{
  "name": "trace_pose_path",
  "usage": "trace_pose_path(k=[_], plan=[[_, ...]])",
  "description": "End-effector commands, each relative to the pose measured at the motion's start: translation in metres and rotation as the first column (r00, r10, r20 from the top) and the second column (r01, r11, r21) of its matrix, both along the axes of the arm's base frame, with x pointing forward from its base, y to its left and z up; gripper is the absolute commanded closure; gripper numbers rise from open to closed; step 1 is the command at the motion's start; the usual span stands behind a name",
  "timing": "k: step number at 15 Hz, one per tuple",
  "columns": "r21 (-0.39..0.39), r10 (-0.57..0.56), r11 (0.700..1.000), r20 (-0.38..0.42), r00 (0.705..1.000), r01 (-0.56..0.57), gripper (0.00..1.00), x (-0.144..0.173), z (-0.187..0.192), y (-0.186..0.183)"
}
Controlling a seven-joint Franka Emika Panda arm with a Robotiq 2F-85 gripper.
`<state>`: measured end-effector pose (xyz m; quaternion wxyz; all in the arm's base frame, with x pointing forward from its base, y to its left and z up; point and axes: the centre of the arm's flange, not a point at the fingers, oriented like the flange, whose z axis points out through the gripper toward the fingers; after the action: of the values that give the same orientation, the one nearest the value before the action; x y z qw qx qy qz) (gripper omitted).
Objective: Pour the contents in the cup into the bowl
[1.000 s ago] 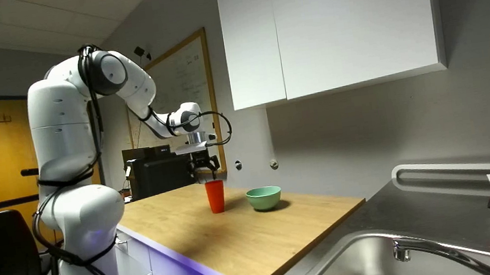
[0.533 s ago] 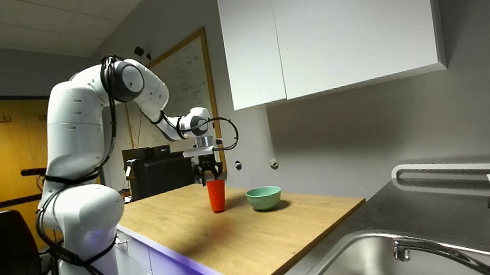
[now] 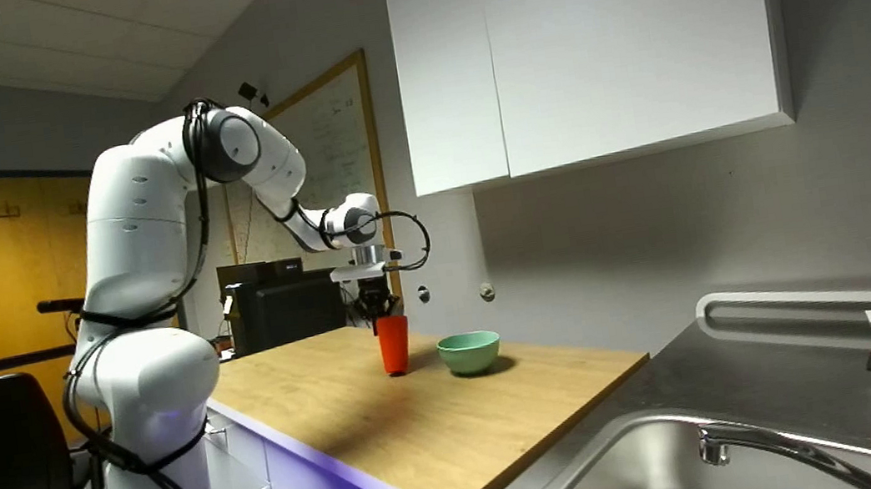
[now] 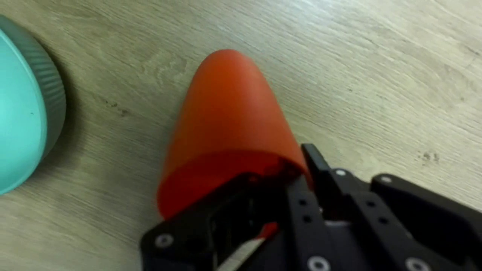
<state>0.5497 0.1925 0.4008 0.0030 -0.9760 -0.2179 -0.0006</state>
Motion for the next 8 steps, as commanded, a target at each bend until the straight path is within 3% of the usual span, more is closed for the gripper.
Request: trace_pose_path(k=[1,4,8], plan=[[0.021,-0.012,1.000,0.002,1.000,0.012,1.00,-0.003,0.011,-0.010],[0.072,-0.005,0.997,0.006,1.000,0.004,0.99,-0.005,0.022,-0.014],[0.191,0.021,0.981,0.067,0.998,-0.034,0.98,-0.005,0.061,-0.029]])
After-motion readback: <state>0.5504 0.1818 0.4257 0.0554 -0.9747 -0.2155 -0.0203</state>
